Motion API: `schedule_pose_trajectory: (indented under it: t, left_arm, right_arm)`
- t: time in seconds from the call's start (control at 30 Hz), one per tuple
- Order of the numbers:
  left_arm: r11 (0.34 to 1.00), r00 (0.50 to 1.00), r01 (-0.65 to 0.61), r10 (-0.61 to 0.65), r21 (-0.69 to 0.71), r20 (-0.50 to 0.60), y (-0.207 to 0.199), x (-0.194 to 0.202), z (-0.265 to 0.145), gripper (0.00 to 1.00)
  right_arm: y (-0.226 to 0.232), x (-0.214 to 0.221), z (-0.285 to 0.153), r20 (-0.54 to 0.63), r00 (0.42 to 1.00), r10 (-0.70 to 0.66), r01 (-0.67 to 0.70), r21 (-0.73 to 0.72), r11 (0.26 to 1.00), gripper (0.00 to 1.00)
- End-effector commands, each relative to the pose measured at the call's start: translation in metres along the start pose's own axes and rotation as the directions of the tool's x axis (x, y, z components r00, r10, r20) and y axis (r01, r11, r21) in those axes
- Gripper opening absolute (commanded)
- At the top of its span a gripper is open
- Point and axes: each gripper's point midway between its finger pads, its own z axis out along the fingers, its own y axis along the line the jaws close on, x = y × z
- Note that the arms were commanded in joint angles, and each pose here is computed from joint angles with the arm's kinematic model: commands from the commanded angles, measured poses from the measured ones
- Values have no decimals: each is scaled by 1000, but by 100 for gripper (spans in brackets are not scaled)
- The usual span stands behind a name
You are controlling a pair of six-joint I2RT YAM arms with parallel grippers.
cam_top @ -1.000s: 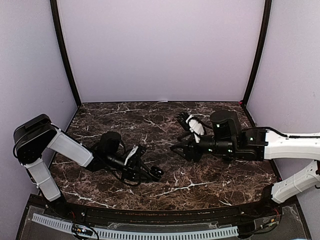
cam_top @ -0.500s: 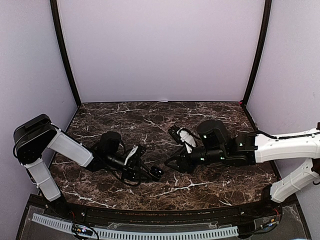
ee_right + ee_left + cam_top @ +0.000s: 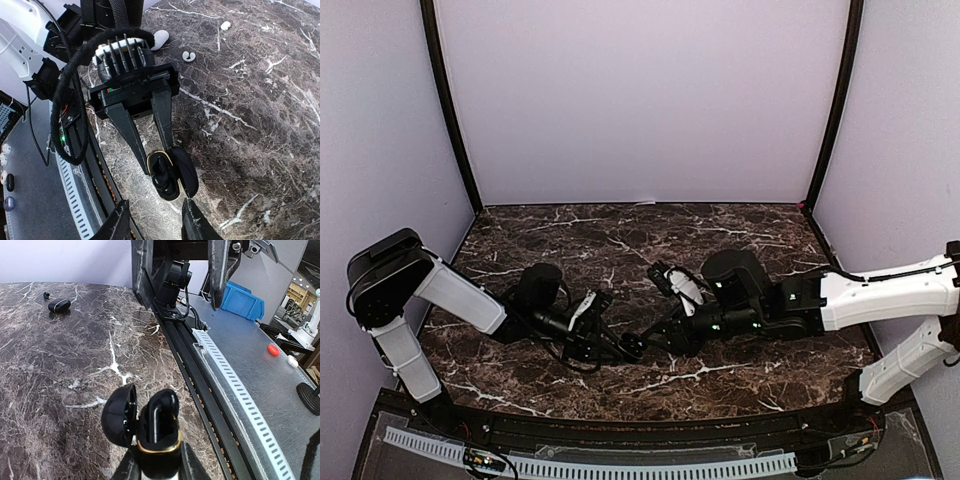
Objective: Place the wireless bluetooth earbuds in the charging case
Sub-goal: Adjust the left earbud in the left side groove of the charging case.
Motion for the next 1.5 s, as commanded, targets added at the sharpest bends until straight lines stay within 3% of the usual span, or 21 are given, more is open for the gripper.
schedule_pose_trajectory:
  t: [0.0,0.27,0.5,0.97,1.47]
  left_arm:
    - [998,998,-60,60,-6,19,-4,-9,-4,0]
    - [998,998,-67,67,-18,16,-3,-9,-4,0]
    - [998,998,-66,67,-17,16,-3,-9,-5,0]
    - [997,998,-67,67,-34,7,0,-7,-5,0]
    - [997,998,-67,67,-35,5,-1,-7,-5,0]
  right_arm:
    - [18,-16,3,43,998,49,-46,-67,997,33]
    - [26,-9,14,32,995,95,-91,-98,991,29]
    - [30,-14,29,22,995,95,-93,-102,990,17]
    - [8,0,31,-29,990,139,-139,30,990,22]
    - [7,8,32,-25,991,134,-134,5,991,25]
